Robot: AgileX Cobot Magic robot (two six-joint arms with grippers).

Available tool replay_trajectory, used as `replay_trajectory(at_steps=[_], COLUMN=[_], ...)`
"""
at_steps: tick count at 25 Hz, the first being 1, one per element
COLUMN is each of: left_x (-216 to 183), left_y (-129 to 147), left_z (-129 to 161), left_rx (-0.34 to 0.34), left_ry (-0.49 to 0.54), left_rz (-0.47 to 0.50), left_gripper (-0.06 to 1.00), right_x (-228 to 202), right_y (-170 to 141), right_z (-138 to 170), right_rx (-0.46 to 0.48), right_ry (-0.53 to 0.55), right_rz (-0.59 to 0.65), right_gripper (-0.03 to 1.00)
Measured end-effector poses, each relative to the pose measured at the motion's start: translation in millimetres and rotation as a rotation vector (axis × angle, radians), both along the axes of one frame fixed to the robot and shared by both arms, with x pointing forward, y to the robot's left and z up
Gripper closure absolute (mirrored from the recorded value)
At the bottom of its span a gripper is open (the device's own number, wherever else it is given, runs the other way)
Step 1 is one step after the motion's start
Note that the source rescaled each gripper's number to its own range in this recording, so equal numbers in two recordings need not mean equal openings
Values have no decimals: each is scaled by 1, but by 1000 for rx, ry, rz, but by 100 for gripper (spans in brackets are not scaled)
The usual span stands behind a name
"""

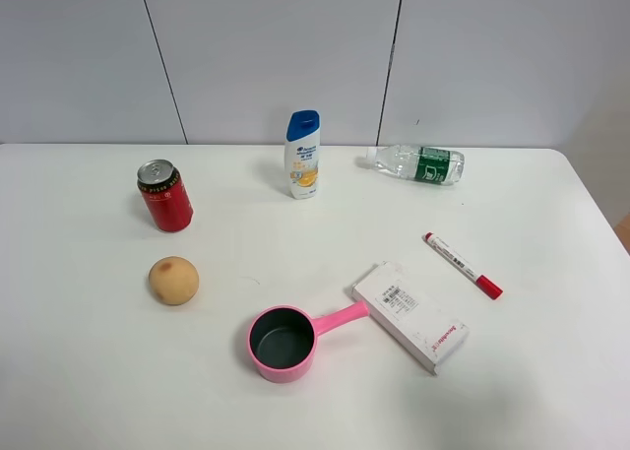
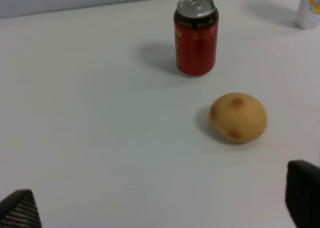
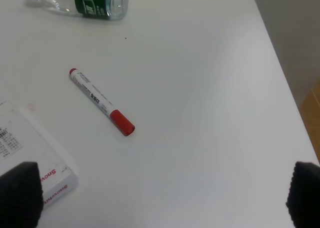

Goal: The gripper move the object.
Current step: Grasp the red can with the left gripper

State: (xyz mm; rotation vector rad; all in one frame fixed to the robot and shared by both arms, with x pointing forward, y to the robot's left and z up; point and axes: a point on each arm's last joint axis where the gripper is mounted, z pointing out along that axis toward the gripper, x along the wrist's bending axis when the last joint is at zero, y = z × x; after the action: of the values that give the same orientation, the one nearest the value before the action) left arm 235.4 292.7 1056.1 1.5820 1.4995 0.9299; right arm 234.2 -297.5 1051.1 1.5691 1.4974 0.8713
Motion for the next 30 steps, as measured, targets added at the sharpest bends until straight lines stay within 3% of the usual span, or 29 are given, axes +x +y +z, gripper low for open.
replay_trajectory(at_steps=[5,11,20,30], left_x=[30,74,172,265], left_y=[-2,0,1,12], left_z=[4,42,69,75], left_rx=[-57,-74,-166,-109], left_ry=[175,309,559,647], left_rz=[-21,-24,-21,4], left_gripper=[-6,-6,-6,-6], right_x=[0,0,0,0], right_y=[0,0,0,0], right_z=[0,0,0,0], right_rx=[0,0,1,1], right_ry=[0,0,0,0], right_rz=[0,0,0,0], right_gripper=[-3,-3,-3,-3])
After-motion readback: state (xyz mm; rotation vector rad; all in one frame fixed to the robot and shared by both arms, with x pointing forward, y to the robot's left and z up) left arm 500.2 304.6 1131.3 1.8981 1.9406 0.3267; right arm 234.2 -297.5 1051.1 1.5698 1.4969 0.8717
